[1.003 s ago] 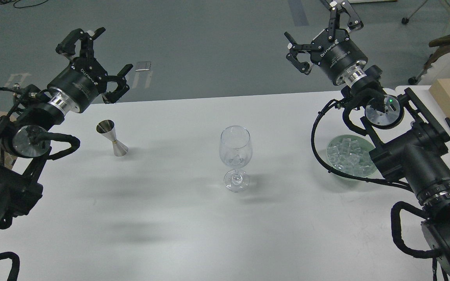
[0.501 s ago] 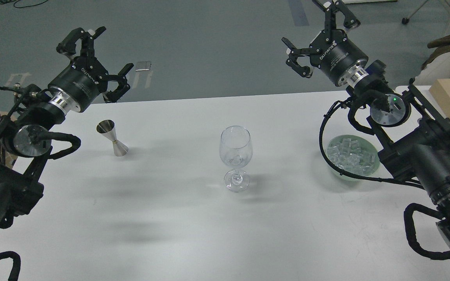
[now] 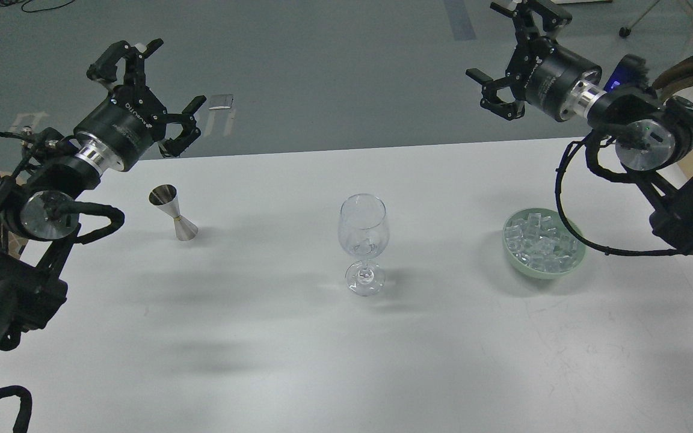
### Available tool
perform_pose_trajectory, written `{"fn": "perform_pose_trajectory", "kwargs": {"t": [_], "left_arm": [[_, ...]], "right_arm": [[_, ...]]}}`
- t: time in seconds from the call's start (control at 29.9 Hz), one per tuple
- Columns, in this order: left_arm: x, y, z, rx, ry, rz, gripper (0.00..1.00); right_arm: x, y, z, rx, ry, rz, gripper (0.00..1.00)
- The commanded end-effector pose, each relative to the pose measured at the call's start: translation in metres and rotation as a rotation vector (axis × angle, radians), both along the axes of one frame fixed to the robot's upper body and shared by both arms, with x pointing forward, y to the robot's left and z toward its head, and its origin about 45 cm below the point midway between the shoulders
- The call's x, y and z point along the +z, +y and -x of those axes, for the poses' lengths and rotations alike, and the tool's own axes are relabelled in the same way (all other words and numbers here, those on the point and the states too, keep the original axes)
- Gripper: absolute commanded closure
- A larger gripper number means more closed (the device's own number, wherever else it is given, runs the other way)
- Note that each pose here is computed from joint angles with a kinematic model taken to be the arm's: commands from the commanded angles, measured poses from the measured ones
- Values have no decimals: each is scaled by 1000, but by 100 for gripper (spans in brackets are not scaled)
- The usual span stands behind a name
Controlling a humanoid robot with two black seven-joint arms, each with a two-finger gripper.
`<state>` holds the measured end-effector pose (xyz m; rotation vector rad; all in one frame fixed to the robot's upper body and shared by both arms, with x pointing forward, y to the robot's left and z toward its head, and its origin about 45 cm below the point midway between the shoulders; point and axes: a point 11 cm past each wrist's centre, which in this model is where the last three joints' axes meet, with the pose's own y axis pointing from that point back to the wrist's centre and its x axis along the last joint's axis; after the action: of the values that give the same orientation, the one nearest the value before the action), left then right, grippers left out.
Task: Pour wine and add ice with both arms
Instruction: 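Raise the left gripper and swing the right gripper up and outward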
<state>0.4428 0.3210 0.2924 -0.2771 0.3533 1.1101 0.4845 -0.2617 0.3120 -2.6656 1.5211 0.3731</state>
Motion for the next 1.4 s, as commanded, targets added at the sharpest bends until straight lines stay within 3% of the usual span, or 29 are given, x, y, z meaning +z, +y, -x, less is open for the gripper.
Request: {"fn": "perform_pose_trajectory", "kwargs": {"t": [0.0, 0.5, 0.8, 1.37], "left_arm": [[1, -1, 0, -1, -2, 2, 2], [7, -13, -5, -19, -17, 22, 2], [7, -14, -5, -19, -18, 22, 2], [11, -15, -6, -23, -27, 22, 2]], "right_arm": [[11, -20, 4, -14, -21, 82, 0], [55, -63, 31, -3, -103, 224, 0], [42, -72, 36, 9, -100, 388, 0], [18, -70, 52, 127, -252, 1001, 2]]}}
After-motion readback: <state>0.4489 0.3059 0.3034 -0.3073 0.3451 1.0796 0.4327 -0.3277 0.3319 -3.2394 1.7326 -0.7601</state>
